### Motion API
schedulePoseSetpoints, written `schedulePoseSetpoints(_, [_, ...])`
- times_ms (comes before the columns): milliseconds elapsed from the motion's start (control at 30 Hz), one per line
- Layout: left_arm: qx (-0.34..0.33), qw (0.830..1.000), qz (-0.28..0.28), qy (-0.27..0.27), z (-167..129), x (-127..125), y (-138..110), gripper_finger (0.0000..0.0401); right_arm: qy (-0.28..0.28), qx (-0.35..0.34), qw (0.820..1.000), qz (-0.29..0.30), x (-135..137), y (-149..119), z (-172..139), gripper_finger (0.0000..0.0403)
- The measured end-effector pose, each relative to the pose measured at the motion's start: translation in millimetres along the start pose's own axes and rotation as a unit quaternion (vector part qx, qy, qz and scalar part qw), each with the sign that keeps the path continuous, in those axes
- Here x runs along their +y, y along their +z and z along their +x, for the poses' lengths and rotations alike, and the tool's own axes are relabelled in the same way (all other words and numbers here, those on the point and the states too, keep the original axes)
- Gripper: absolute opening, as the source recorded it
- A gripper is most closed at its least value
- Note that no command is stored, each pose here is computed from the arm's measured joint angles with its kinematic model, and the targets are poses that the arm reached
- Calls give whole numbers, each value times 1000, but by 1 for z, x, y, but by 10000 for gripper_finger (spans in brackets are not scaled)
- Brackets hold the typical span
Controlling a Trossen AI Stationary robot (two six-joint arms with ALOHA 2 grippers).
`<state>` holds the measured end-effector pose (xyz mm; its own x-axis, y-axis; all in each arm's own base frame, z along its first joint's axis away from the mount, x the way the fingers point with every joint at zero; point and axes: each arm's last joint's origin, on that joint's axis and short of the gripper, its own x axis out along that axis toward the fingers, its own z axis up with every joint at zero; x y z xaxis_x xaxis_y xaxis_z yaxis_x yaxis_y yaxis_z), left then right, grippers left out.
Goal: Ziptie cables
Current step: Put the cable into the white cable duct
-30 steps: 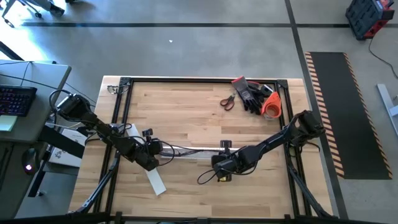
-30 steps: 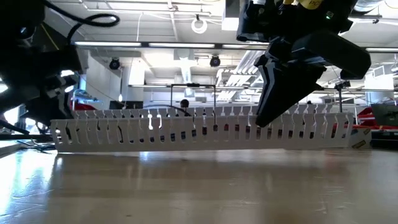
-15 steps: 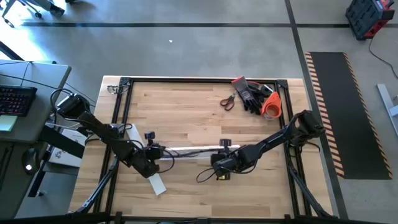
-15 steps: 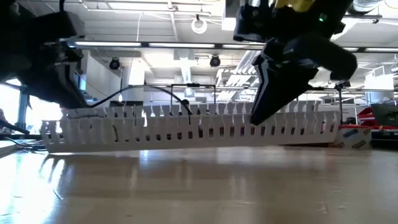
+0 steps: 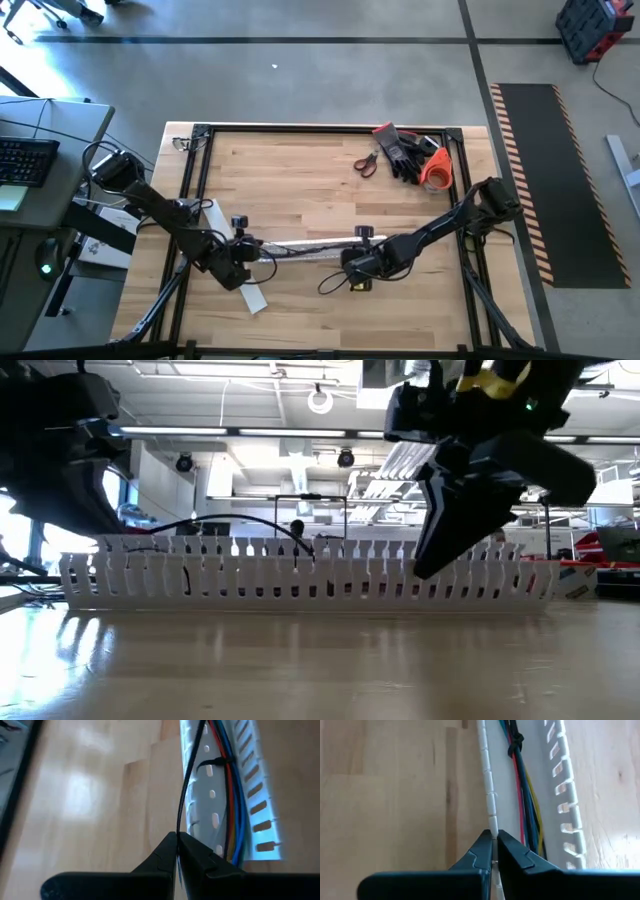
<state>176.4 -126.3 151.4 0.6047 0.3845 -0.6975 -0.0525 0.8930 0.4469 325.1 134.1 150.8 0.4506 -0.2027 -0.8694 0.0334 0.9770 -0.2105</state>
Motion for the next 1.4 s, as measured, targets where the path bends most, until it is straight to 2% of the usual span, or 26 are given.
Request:
schedulePoseSetpoints(133, [-14,1000,-4,26,-3,2,-1,0,-2,7,1000,12,-2,-8,5,0])
schedulePoseSetpoints(400, [-26,1000,-3,15,-13,4,-2,0,0,7,1000,12,-2,-8,6,0])
schedulePoseSetpoints(567, [-61,998,-4,34,-22,5,-1,0,1,7,1000,12,-2,-8,6,0])
schedulePoseSetpoints(767, [-73,997,-9,2,-33,5,-2,0,2,8,1000,13,-1,-8,6,0])
schedulePoseSetpoints(867, [-43,998,-21,-37,-32,4,-6,0,2,8,1000,14,-1,-8,6,0])
schedulePoseSetpoints(1000, [-12,998,-35,-52,-26,3,-17,0,3,7,1000,16,-2,-8,4,0])
schedulePoseSetpoints(1200, [11,997,-70,-8,-11,10,-39,0,12,-5,1000,22,-5,-4,-7,0])
schedulePoseSetpoints(1400, [10,996,-84,37,0,18,-48,0,21,0,1000,17,-5,-5,-8,0])
